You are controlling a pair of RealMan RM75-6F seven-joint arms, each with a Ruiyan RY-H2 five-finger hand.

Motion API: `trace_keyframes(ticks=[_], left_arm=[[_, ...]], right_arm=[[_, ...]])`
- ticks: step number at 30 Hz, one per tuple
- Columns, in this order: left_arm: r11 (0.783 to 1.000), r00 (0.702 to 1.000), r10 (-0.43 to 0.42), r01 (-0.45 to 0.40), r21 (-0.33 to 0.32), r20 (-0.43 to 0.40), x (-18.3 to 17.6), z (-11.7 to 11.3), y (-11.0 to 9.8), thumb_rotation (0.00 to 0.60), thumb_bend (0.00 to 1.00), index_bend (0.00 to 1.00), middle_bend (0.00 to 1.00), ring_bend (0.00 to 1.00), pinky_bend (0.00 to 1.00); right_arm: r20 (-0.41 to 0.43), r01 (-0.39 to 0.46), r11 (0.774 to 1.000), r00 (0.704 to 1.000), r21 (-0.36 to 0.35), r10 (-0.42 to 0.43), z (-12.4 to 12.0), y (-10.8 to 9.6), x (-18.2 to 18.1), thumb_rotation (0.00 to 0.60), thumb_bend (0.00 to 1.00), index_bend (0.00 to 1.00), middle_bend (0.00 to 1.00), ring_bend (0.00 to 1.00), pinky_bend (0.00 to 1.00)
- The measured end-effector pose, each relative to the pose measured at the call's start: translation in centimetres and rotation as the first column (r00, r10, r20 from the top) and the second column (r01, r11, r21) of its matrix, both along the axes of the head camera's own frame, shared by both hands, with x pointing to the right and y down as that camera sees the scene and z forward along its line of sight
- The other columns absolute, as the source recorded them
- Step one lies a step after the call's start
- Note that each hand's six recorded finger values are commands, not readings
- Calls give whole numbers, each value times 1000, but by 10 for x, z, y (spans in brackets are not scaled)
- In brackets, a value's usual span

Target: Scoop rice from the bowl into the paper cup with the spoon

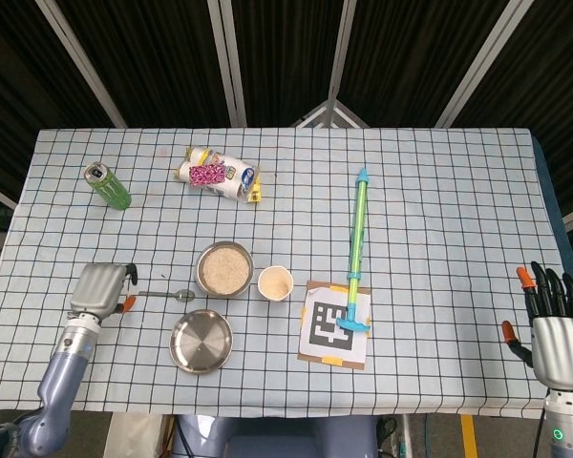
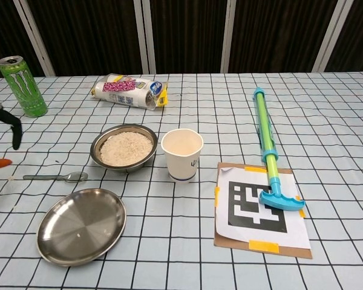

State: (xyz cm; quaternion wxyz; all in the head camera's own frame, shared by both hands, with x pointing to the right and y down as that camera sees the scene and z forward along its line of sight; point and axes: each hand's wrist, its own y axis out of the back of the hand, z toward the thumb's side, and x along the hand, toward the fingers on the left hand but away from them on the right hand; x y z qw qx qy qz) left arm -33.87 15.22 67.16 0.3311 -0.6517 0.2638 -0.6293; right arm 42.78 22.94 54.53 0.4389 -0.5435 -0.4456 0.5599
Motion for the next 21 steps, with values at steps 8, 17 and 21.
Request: trace_keyframes(ticks=[8, 17, 21], left_arm=[[999, 999, 21, -20, -39, 33, 16, 26, 2, 600, 374, 510, 1000, 1000, 1000], [999, 997, 15, -11, -51, 74, 18, 45, 4, 600, 374, 512, 1000, 1000, 1000], [999, 996, 9, -5, -54, 83, 16, 49, 3, 600, 375, 515, 1000, 1000, 1000]], right_arm=[[2, 0, 1000, 1000, 8, 0, -1, 0, 0, 600, 383, 0, 0, 0, 0], [1, -1, 1000, 1000, 11, 1, 0, 0, 0, 600, 384, 0, 0, 0, 0], [0, -1, 1000, 1000, 10, 1, 0, 0, 0, 600, 383, 0, 0, 0, 0]])
